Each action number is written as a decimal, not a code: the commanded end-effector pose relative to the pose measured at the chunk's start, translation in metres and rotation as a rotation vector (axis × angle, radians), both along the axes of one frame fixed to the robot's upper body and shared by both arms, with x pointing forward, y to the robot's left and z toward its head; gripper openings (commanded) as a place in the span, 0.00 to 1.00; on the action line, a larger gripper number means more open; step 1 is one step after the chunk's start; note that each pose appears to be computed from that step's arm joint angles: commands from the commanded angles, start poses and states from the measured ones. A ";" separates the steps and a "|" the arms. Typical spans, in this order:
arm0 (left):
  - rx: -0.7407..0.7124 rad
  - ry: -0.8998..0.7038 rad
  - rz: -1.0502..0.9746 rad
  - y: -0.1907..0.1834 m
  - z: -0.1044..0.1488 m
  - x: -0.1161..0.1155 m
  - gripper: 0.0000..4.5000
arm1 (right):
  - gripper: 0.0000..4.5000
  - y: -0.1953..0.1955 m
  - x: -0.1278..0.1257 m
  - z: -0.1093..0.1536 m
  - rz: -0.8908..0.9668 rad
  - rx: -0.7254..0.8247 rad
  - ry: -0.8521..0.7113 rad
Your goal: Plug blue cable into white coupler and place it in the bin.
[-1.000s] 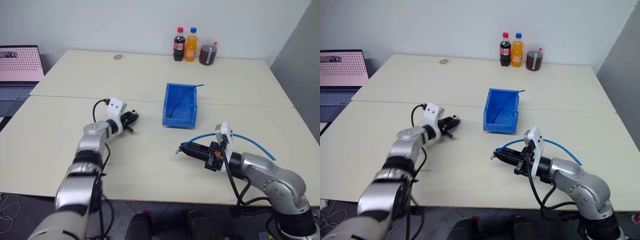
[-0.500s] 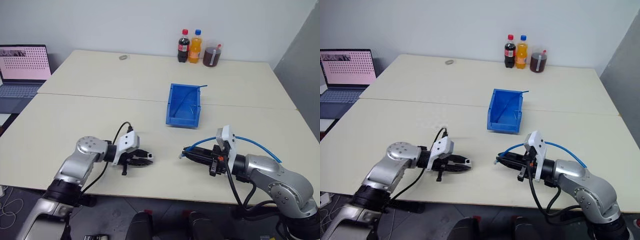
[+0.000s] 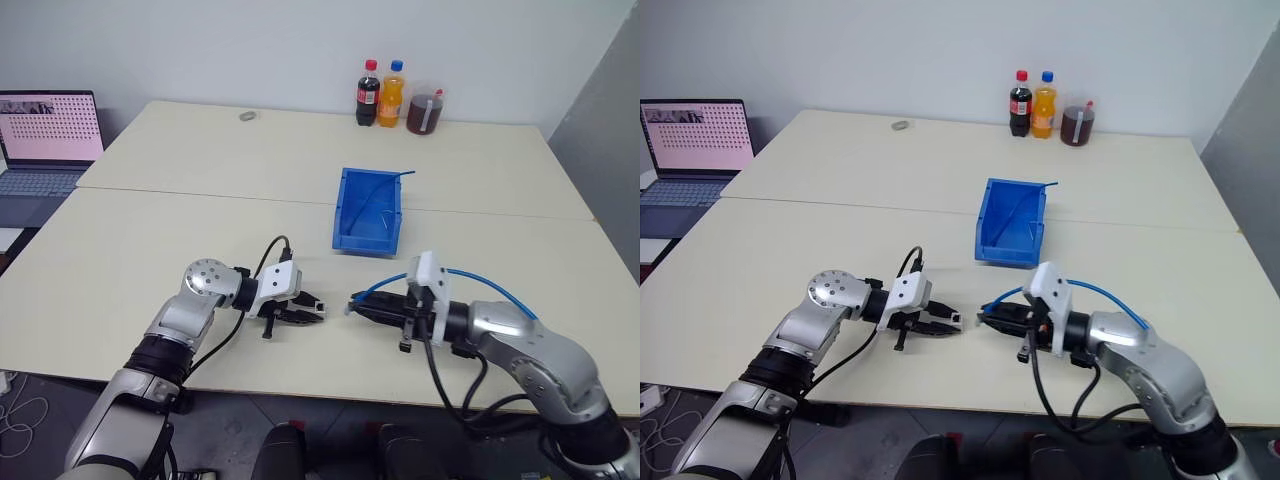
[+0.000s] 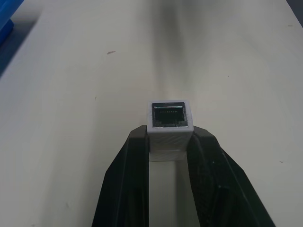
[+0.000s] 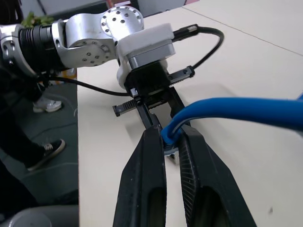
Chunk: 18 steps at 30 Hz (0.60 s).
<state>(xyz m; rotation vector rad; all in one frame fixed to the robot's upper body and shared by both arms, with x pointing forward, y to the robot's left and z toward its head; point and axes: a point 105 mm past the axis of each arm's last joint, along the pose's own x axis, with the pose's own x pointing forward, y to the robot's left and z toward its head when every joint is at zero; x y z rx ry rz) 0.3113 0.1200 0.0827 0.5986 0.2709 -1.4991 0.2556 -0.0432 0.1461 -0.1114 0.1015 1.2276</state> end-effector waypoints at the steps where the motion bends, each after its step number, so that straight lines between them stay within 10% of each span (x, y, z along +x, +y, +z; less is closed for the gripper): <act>1: 0.075 0.053 -0.032 -0.002 -0.021 -0.008 0.18 | 0.02 0.014 0.007 0.001 0.034 -0.021 -0.060; 18: 0.092 0.071 -0.030 -0.004 -0.021 -0.009 0.18 | 0.02 0.036 0.031 -0.028 0.051 -0.225 -0.150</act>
